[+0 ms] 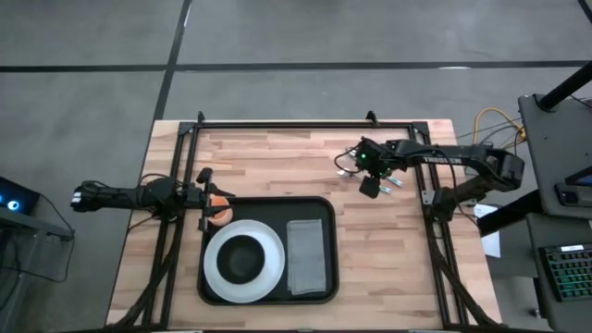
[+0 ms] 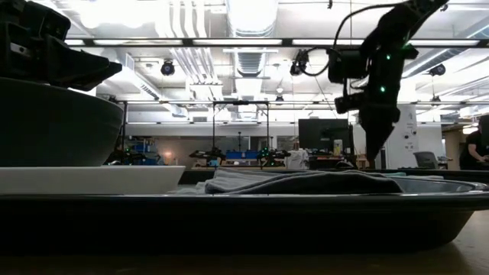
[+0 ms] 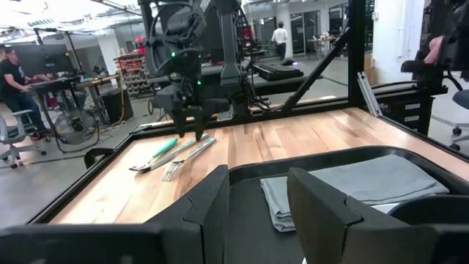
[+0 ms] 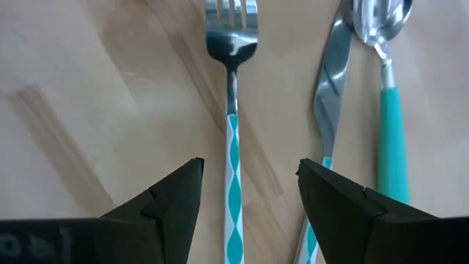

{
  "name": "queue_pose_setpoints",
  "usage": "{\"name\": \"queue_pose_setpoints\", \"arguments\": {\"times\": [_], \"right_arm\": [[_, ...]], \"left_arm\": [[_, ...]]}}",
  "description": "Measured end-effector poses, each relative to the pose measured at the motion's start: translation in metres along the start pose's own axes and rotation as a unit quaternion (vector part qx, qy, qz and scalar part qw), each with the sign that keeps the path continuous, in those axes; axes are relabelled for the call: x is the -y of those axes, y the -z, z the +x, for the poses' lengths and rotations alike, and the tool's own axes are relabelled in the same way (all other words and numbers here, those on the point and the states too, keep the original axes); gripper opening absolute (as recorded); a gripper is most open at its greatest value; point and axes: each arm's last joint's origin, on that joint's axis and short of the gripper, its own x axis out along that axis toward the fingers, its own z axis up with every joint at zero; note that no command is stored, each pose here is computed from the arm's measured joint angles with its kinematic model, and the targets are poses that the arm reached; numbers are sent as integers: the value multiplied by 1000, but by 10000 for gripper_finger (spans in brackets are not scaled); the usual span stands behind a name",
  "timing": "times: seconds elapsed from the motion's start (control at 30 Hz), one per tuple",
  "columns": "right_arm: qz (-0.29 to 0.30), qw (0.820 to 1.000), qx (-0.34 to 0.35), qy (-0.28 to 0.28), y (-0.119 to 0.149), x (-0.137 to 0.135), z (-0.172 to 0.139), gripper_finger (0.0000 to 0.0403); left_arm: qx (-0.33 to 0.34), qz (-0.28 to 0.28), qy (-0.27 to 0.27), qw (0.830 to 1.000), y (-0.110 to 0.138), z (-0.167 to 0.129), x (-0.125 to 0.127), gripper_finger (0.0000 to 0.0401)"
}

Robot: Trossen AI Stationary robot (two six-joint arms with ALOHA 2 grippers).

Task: Set up tray
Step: Put the green patterned fork on the gray napkin on the black tray

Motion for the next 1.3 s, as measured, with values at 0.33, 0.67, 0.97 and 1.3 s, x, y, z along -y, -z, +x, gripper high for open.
{"name": "queue_pose_setpoints", "arguments": {"times": [0.33,0.67,0.97,1.3], "right_arm": [[13,1000,-5,-20,1,4,22,214],[3,998,-58,-38,0,1,54,190],[17,998,-42,-40,-4,1,50,72],[27,998,-29,-45,-8,1,47,16]], "left_arm": [[0,0,0,1000,0,0,0,122],[1,-14,1,1000,0,0,0,122],[0,-14,1,1000,0,0,0,122],[-26,-12,4,1000,4,3,1,122]]}}
